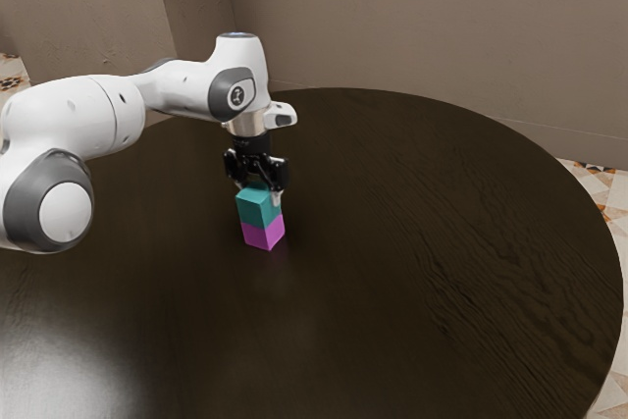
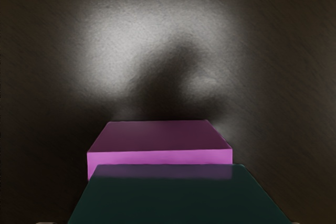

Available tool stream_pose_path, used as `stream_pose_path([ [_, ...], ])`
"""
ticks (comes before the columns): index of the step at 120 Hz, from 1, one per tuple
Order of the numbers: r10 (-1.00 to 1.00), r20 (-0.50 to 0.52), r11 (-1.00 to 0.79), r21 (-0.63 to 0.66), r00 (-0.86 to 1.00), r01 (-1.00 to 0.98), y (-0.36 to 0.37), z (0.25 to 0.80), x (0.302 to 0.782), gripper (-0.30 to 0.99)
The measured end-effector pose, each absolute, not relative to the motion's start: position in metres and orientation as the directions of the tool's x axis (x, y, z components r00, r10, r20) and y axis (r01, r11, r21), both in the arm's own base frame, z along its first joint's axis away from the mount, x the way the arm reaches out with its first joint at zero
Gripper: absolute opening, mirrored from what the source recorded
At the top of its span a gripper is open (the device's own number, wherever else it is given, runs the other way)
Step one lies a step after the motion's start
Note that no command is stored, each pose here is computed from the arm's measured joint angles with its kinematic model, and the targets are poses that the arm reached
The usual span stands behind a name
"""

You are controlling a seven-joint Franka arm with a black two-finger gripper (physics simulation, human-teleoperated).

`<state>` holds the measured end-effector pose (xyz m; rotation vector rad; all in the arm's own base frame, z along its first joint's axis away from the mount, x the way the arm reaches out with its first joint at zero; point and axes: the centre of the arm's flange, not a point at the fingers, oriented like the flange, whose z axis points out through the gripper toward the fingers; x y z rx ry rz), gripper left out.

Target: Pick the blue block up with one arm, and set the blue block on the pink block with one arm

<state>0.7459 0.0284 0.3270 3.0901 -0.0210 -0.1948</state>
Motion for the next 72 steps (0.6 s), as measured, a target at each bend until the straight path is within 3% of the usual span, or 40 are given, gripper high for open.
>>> stream_pose_path([
  [20,-0.016,-0.096,-0.999,0.042,0.995,-0.012,0.029,0.352,0.746,0.63],
  [54,-0.023,0.002,-0.999,0.043,1.0,-0.023,0.021,0.492,0.715,0.68],
  [72,-0.012,-0.017,-0.998,0.054,1.0,-0.011,0.018,0.509,0.705,0.68],
])
